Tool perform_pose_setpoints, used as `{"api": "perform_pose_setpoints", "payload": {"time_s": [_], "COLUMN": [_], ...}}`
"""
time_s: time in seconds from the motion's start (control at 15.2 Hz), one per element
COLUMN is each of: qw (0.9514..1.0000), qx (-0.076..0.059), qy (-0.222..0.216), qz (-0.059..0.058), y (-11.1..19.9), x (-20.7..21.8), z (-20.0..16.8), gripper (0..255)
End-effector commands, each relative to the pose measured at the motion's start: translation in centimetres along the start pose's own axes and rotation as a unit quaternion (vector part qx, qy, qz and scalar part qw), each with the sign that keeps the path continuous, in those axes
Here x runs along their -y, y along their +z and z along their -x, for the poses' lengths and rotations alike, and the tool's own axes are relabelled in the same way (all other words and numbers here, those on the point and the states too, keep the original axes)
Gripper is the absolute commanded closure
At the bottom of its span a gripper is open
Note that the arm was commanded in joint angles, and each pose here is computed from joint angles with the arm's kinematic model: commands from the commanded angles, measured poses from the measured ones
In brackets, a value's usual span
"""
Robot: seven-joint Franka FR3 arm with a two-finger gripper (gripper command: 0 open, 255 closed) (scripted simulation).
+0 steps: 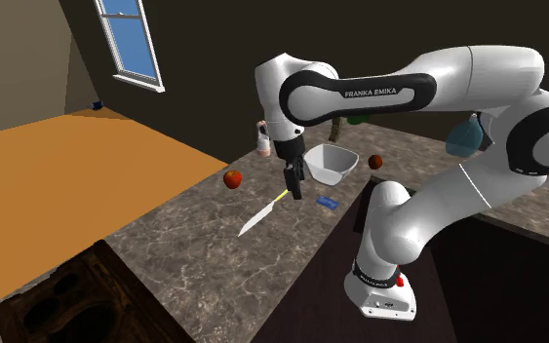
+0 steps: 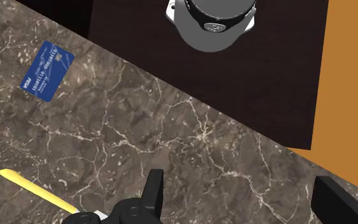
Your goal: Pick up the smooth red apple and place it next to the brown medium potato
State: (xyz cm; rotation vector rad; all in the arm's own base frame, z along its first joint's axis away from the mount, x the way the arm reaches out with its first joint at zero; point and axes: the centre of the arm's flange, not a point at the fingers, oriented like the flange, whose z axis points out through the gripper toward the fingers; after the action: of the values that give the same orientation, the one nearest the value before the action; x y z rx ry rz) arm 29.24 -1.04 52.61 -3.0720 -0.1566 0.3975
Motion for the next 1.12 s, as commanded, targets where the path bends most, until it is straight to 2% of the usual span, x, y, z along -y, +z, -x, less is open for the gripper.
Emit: {"api": "perform_pose_setpoints", "payload": {"time_s": [0.0, 1.06], "qw": [1.0000, 0.9962], "qx": [0.000, -0.042], "qy": [0.000, -0.074], "qz": [0.000, 0.016], "y": [0.0, 4.0], "x": [0.0, -13.5], "z": [0.0, -14.0], "gripper": [0, 0]}}
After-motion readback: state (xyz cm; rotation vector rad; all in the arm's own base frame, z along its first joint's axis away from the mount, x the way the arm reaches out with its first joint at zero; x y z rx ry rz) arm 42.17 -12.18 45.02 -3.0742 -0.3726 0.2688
